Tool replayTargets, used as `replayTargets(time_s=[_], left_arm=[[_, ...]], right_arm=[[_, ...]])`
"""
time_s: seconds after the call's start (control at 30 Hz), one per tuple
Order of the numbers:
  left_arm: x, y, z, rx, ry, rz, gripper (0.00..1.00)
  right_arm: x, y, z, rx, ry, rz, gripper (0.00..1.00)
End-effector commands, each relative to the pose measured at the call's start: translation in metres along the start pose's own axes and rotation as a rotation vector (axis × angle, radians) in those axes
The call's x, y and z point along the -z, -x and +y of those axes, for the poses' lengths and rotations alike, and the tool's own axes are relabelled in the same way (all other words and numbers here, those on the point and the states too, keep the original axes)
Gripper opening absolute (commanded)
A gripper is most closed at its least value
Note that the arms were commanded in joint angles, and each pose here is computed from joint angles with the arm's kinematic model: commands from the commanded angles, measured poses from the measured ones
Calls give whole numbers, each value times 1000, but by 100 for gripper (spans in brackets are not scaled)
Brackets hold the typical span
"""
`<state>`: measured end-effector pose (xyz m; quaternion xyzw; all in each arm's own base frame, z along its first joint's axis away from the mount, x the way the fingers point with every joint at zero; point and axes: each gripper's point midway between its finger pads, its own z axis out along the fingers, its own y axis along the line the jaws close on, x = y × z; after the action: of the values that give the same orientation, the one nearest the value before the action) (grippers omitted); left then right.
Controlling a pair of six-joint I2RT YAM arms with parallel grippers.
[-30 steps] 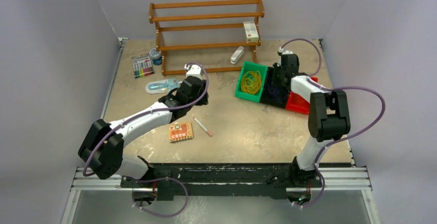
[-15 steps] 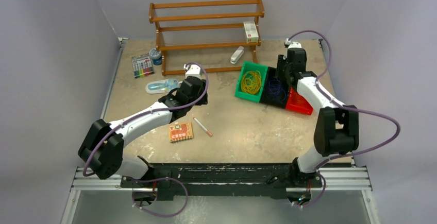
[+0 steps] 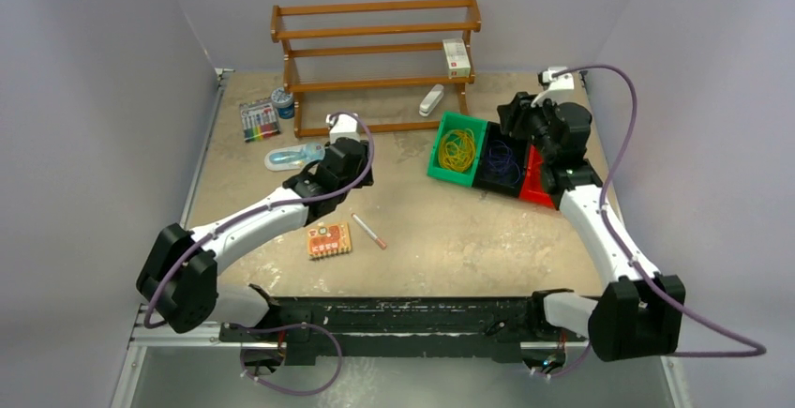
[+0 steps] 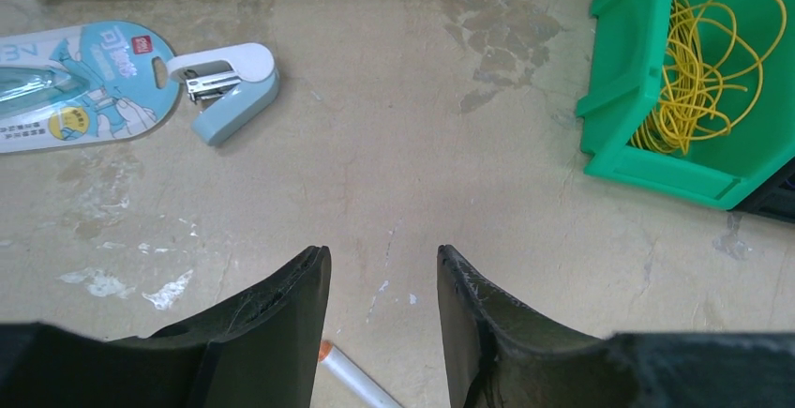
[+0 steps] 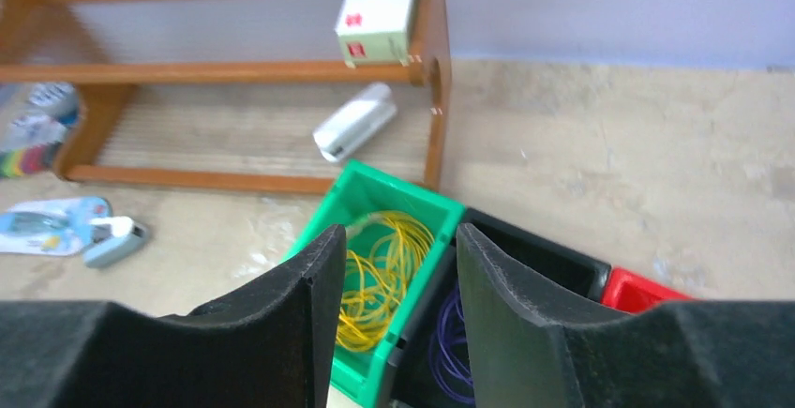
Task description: Untangle the cables
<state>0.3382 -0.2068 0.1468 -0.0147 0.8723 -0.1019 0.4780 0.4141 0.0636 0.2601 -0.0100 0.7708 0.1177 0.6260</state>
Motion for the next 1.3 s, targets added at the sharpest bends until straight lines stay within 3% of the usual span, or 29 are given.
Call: replayTargets(time_s=[0.0,0.2,0.4,0.7,1.1,1.27], left_arm=[[18,46,3,97,24,-145,45],[53,87,30,146,118,-311,47],[80,104,57,170,215,-394,50],[117,124,99,261,378,-546,65],[122,121,114,257,437,-590,71],[108,113,107,238,424,-555,73]], right_arm=[[27,62,31,43,144,-229,52],[63,94,38,87,152,-342,65],[86,111,35,114,121,-435,80],[95,107,17,69,22,-466,99],[125,87,-13,-6,-119,-619,99],[116,77,-16,-28,-124,-599,99]])
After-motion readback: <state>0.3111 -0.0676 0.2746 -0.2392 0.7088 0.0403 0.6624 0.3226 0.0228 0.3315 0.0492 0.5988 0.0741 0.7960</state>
